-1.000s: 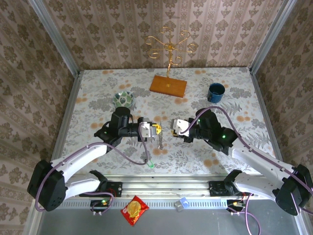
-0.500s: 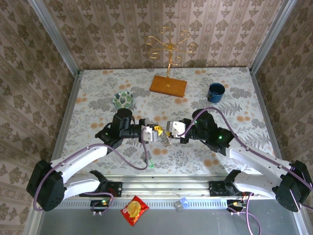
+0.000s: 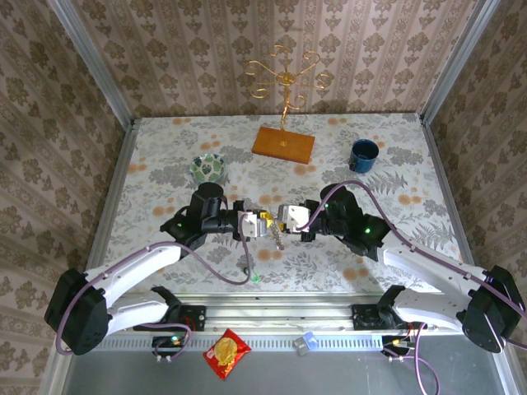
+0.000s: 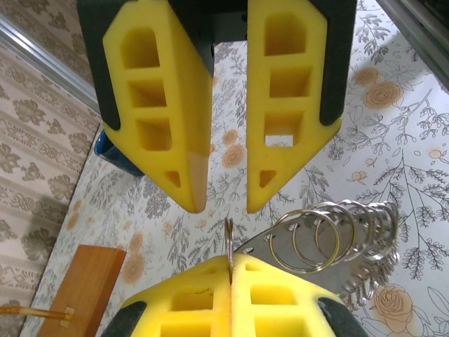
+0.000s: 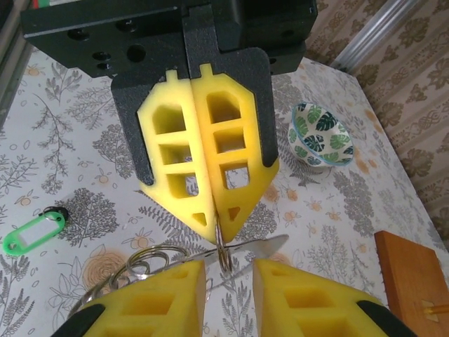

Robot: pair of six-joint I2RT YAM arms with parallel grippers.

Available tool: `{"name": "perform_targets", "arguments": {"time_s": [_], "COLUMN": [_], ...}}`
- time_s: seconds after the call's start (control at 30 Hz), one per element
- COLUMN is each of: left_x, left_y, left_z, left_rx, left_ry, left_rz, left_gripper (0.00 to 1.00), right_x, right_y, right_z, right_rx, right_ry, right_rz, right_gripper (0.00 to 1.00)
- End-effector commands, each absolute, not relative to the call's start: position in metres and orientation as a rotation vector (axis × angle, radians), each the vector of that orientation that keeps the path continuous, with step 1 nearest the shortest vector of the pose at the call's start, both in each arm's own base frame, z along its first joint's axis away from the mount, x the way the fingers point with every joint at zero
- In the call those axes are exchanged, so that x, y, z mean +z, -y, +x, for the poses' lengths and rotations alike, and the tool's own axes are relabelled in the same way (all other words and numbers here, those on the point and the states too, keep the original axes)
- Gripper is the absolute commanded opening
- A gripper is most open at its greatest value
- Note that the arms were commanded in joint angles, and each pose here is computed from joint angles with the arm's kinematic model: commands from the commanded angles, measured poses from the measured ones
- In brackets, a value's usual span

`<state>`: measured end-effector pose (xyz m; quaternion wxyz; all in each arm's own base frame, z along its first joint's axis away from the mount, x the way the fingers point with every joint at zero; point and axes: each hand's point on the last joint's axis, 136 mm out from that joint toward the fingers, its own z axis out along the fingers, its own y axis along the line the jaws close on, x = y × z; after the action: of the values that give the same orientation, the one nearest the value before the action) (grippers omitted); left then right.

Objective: Put the keys on the keyring

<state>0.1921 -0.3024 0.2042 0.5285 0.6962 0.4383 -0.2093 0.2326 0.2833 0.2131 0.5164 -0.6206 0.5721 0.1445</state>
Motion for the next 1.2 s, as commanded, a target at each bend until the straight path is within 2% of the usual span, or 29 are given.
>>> {"name": "perform_targets", "arguments": {"time_s": [0.0,0.2,0.4,0.57,0.67,0.9,1.17], "left_x": [0.226,0.222,0.225,0.240,0.250,0.266,0.287], "left_y": [0.304,0.298,0.298,0.292,0.280,0.281,0.287], "left_z": [0.195,0.198,0.207,0.239,0.258,0.255,0.250], "left_rx": [-0.508,-0.508,-0.518,-0.550,-0.545,-0.688,-0.827], "left_ry": [-1.084,-1.177,-1.270,-1.623,-1.827,-2.080,-2.307], "left_rz": [1.614,1.603,1.554,1.296,1.060,0.722,0.436], "left_gripper": [0.00,0.00,0.00,0.00,0.00,0.00,0.00], "right_x": [0.215,0.215,0.215,0.234,0.240,0.235,0.220], "right_y": [-0.277,-0.267,-0.270,-0.282,-0.288,-0.308,-0.332], "right_z": [0.239,0.237,0.224,0.207,0.203,0.203,0.211], "right_rx": [0.260,0.224,0.321,0.538,0.647,0.815,0.809], "right_ry": [-1.362,-1.375,-1.391,-1.409,-1.418,-1.524,-1.532], "right_rz": [-1.460,-1.451,-1.464,-1.382,-1.308,-1.160,-1.096], "right_gripper": [0.25,0.26,0.27,0.27,0.32,0.31,0.28]}}
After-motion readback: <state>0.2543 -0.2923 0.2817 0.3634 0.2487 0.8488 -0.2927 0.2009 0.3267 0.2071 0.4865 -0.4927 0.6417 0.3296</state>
